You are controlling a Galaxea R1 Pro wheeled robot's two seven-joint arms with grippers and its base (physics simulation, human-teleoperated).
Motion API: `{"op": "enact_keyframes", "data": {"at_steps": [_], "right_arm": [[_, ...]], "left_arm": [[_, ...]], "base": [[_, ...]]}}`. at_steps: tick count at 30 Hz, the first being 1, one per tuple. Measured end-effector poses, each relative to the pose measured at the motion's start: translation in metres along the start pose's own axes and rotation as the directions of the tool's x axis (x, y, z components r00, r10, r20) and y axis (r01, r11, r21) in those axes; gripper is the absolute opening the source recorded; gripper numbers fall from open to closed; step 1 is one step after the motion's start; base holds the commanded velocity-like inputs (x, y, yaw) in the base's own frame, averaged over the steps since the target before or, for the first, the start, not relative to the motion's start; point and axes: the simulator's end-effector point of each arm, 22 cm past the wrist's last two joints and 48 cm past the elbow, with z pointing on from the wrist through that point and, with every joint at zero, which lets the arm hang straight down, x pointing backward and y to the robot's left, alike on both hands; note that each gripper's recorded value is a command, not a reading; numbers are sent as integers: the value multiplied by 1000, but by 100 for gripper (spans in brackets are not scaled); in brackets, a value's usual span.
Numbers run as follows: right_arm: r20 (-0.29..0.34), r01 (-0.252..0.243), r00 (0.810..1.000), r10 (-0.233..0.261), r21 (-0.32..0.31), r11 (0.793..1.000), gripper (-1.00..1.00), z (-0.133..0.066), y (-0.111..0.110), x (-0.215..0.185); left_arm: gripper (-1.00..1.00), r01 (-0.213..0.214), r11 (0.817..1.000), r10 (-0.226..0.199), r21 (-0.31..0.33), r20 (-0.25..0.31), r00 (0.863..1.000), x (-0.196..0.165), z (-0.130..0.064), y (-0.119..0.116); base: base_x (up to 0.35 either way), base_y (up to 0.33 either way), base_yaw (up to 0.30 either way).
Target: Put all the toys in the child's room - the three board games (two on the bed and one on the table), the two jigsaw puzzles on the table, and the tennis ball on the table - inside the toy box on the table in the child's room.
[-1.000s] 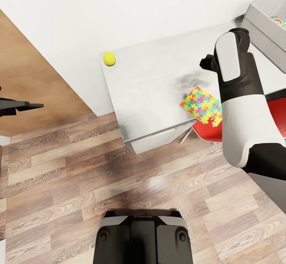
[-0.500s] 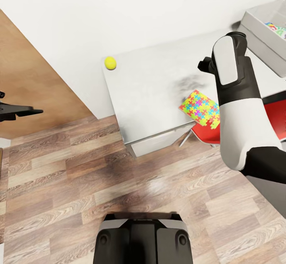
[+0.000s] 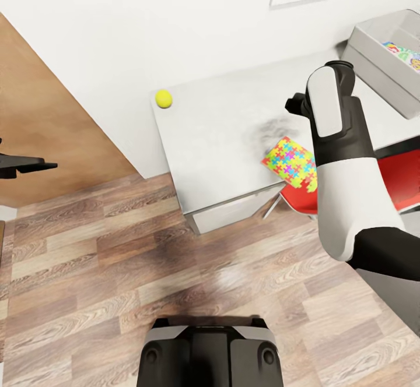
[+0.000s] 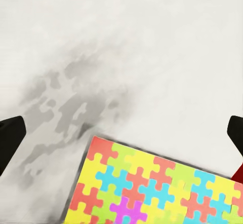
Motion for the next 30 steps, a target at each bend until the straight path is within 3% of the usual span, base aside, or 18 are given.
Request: {"op": "enact_keyframes", "data": {"at_steps": [10,14,30], "right_arm": [[28,-12,1000,13,-34,999,100,-20,11,-9],[12,-11,1000,12,-26,1000,100,-16,5,4],[-50,-29,998,29,-1,1000,100,-6,-22,59]], "left_arm": [[100,59,998,-58,-29,32,998,0,-17,13],[100,79,996,-77,-35,46,996,1,-22,18],[100,95,995,-92,-41,71,993,-1,-33,17]], "base": [[0,0,0],[0,0,0],[0,0,0]]}}
